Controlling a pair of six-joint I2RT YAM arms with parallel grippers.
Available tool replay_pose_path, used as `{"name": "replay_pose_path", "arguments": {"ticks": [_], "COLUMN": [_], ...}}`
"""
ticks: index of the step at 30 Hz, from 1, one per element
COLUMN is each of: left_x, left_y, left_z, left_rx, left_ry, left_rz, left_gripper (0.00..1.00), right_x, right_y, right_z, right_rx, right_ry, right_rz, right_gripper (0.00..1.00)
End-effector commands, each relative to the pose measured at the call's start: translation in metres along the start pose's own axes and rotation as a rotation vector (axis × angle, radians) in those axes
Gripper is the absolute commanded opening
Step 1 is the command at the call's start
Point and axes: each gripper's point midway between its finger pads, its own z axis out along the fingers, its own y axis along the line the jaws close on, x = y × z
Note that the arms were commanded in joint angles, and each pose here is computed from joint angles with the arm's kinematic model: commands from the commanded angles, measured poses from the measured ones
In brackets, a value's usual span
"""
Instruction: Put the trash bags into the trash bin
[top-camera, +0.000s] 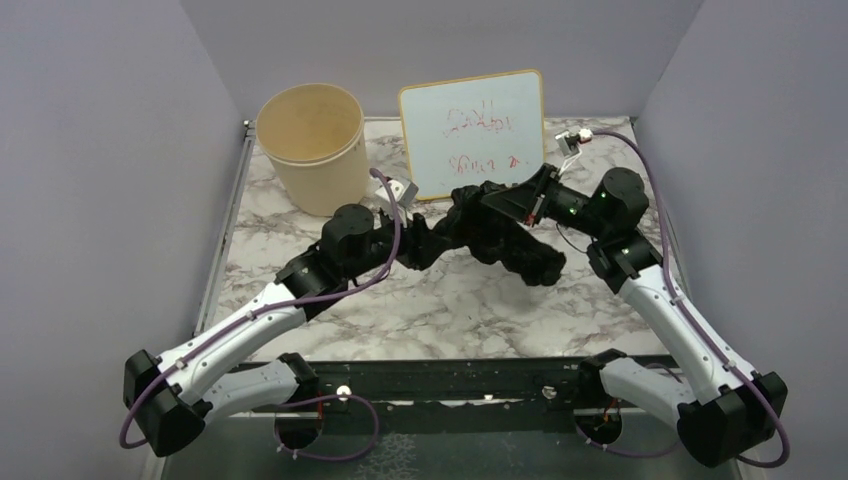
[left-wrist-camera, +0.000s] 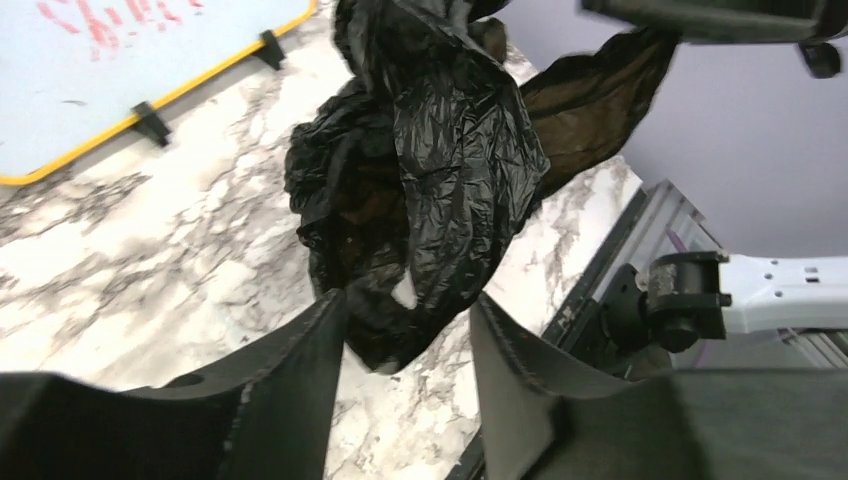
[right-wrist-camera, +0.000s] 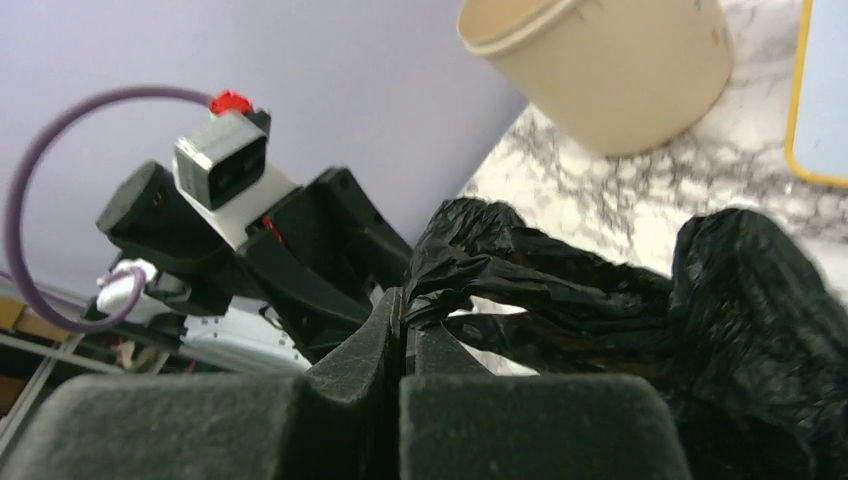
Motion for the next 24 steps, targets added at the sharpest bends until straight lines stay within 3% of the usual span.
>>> {"name": "replay_pose_path", "arguments": {"ticks": [1, 4, 9, 12, 20, 24], "left_x": [-0.011, -0.008, 0.019, 0.022, 0.029, 0.029], "left_y": [-0.037, -0.048, -0.055, -0.068, -0.064, -0.060], "left_z": [0.014, 0.026, 0.049, 0.043, 0.051, 0.054], "left_rx": [0.202, 0.295, 0.388, 0.475, 0.450, 0.427], "left_ry": [0.007, 0.021, 0.156, 0.143, 0.140, 0.131], "left_rz": [-0.015, 0.001, -0.044, -0.091, -0.191, -0.194], "left_gripper": [0.52, 0.54, 0.45, 0.47, 0.48, 0.42], "right_x": [0.039, 0.036, 0.040, 0.043, 0.054, 0.054], "right_y": [-0.015, -0.014, -0.027, -0.039, -0.044, -0.046], "right_z": [-0.006, -0.010, -0.012, -0.014, -0.012, -0.012], "right_rx": [0.004, 0.020, 0.104, 0.157, 0.126, 0.138], "right_ry": [0.147, 0.114, 0.142, 0.125, 0.135, 0.131], "right_rz": [0.078, 0.068, 0.058, 0.079, 0.110, 0.117], "right_gripper": [0.00, 0.00, 0.00, 0.01, 0.01, 0.00]}}
